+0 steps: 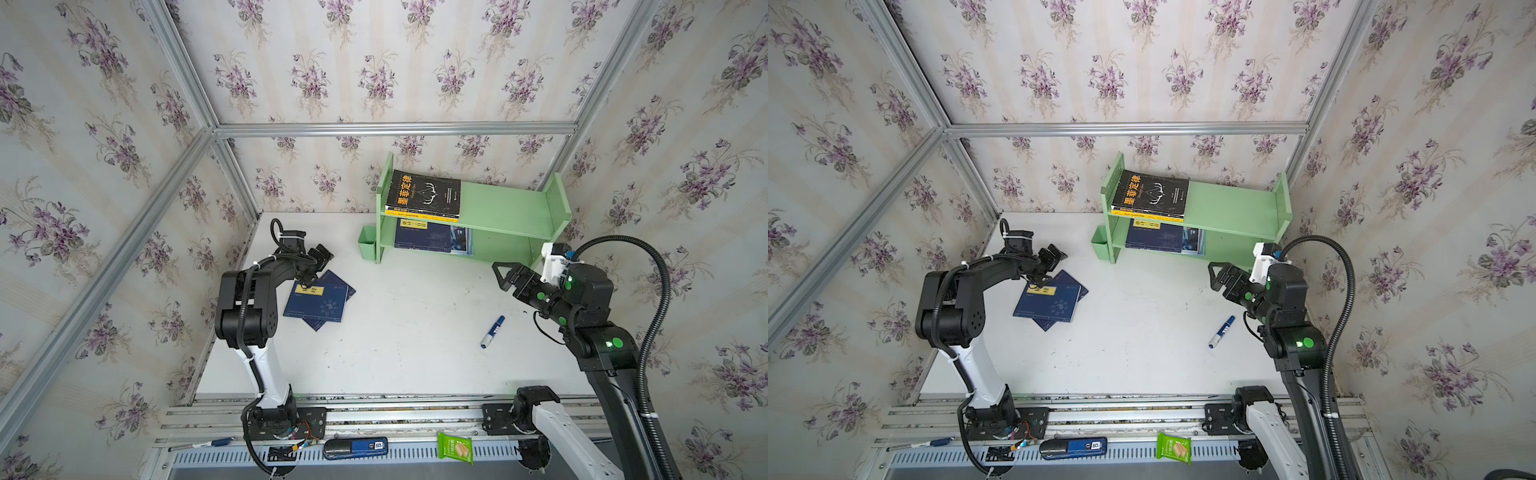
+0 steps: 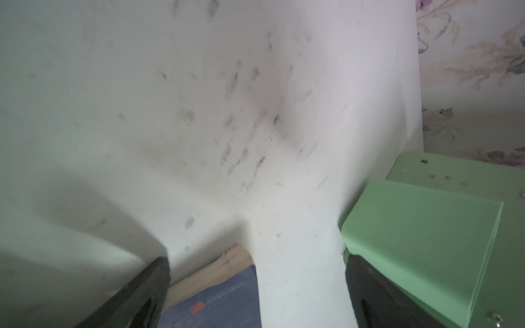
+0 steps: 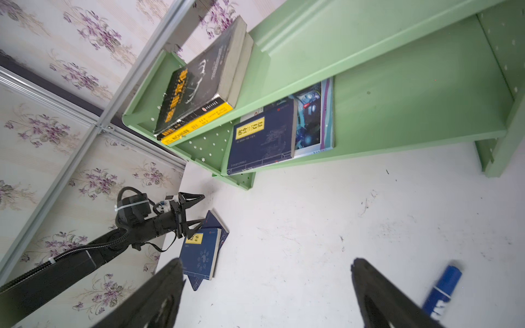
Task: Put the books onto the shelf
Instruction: 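Move the left gripper to the dark-blue books on the table while the right gripper lowers, then reach the right gripper across to the dark-blue book's edge beside the left gripper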
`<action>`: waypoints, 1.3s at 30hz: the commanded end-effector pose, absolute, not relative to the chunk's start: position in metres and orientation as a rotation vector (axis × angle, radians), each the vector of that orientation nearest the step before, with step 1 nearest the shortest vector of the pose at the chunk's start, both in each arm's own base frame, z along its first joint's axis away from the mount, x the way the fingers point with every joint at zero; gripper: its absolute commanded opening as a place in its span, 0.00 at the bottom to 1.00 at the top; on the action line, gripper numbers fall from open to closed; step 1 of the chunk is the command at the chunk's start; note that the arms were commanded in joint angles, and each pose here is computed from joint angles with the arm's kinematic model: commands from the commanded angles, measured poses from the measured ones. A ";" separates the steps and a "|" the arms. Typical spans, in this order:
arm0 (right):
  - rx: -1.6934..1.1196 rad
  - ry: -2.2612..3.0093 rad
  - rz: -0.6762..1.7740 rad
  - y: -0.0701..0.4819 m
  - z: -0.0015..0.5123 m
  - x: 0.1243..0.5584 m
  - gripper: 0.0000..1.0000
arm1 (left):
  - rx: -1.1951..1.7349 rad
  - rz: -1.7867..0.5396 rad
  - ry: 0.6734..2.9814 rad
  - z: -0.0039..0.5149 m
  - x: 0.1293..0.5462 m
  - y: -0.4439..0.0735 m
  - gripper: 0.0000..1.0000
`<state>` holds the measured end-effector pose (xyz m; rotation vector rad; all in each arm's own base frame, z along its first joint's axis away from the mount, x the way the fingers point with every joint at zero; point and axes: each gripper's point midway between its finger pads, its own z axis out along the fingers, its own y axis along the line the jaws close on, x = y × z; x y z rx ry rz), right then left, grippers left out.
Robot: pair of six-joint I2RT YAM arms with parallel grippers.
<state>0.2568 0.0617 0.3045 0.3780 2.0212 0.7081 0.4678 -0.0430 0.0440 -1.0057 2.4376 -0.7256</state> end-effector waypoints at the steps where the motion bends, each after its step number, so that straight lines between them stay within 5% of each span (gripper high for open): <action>1: 0.363 2.031 0.733 0.066 0.299 0.256 0.94 | -1.001 -0.759 2.494 0.038 0.449 -0.063 0.99; 10: 0.371 2.051 0.779 0.071 0.283 0.258 0.94 | -0.885 -0.890 2.519 0.034 0.410 -0.126 0.99; 15: 0.330 2.067 0.868 0.085 0.277 0.264 0.92 | -0.647 -0.956 2.388 0.095 0.415 -0.137 0.99; 21: 0.280 2.094 0.954 0.103 0.264 0.272 0.90 | -0.560 -0.729 2.269 0.155 0.395 -0.097 0.99; 29: 0.034 2.220 0.875 0.167 0.243 0.283 0.90 | -0.890 -0.578 2.326 0.092 0.344 -0.024 0.99; 39: -0.345 2.317 0.977 0.322 0.188 0.306 0.81 | -0.925 -0.569 2.325 0.073 0.313 -0.020 0.99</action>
